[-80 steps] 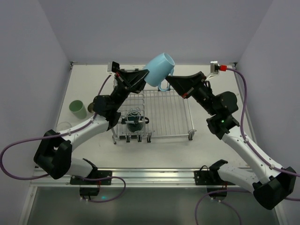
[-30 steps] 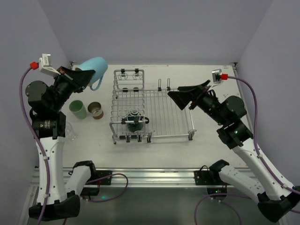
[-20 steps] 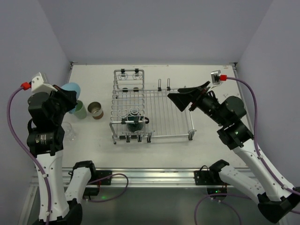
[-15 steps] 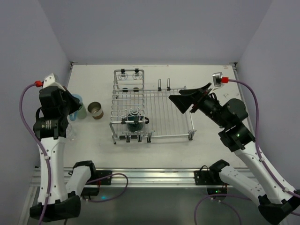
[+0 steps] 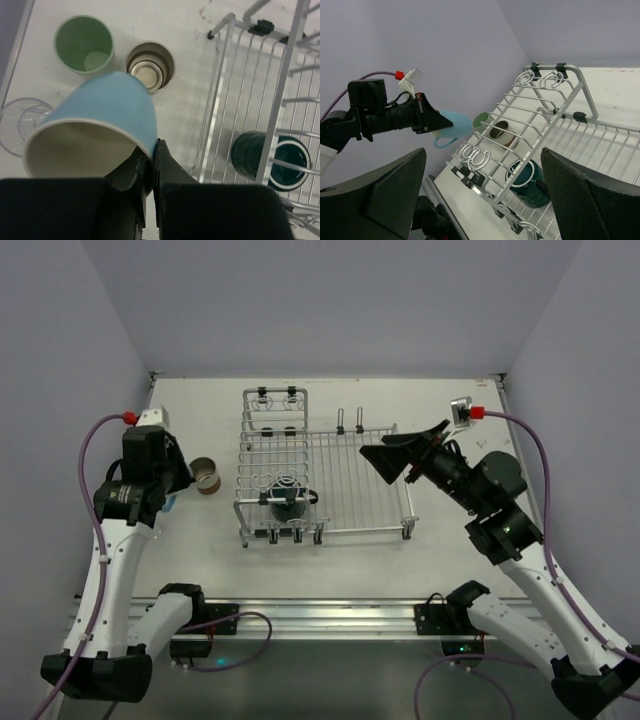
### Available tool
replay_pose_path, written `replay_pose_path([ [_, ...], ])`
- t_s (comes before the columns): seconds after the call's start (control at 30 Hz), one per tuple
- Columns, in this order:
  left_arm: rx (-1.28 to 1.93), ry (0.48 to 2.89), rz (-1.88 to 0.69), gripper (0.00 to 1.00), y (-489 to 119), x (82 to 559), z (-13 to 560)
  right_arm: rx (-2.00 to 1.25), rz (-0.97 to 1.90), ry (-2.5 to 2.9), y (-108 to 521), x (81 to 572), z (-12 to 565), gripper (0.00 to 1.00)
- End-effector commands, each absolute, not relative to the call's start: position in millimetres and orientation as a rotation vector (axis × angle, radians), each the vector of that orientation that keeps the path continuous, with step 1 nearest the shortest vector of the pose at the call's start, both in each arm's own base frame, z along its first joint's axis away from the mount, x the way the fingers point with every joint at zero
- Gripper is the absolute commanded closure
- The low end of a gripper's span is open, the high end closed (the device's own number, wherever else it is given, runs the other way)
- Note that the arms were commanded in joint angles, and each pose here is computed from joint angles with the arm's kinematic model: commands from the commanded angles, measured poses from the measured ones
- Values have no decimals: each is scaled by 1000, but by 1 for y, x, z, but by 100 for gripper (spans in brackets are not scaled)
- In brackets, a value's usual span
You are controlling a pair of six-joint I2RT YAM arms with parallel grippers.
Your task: Unload the cups from the dish rack
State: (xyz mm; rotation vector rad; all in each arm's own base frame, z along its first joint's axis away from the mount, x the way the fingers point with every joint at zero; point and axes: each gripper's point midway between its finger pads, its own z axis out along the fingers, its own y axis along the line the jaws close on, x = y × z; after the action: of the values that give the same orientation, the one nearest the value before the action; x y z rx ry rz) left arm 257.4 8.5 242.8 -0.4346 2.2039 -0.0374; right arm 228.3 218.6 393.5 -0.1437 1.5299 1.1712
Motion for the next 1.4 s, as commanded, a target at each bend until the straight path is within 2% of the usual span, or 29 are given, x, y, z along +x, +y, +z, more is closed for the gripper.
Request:
replay_pose_path([
  [0.0, -315, 2211, -37, 100, -11, 265, 243, -151, 1167, 1528, 217, 225, 390, 1],
  [0.17, -270, 2270, -136, 100, -32, 266, 224, -137, 1151, 1521, 212, 222, 389, 1],
  [0.33, -332, 2309, -86, 100, -24, 261, 210, -126, 1134, 1531, 208, 222, 384, 1],
  [0.67, -337, 2456, -182, 100, -43, 258, 164, -111, 1112, 1530, 204, 221, 382, 1],
  [1.0, -390, 2542, -162, 100, -46, 276, 131, -113, 1017, 1576, 193, 224, 375, 1],
  [1.37, -405, 2627, -113, 100, -42, 275, 108, -169, 1027, 1873, 221, 245, 308, 1],
])
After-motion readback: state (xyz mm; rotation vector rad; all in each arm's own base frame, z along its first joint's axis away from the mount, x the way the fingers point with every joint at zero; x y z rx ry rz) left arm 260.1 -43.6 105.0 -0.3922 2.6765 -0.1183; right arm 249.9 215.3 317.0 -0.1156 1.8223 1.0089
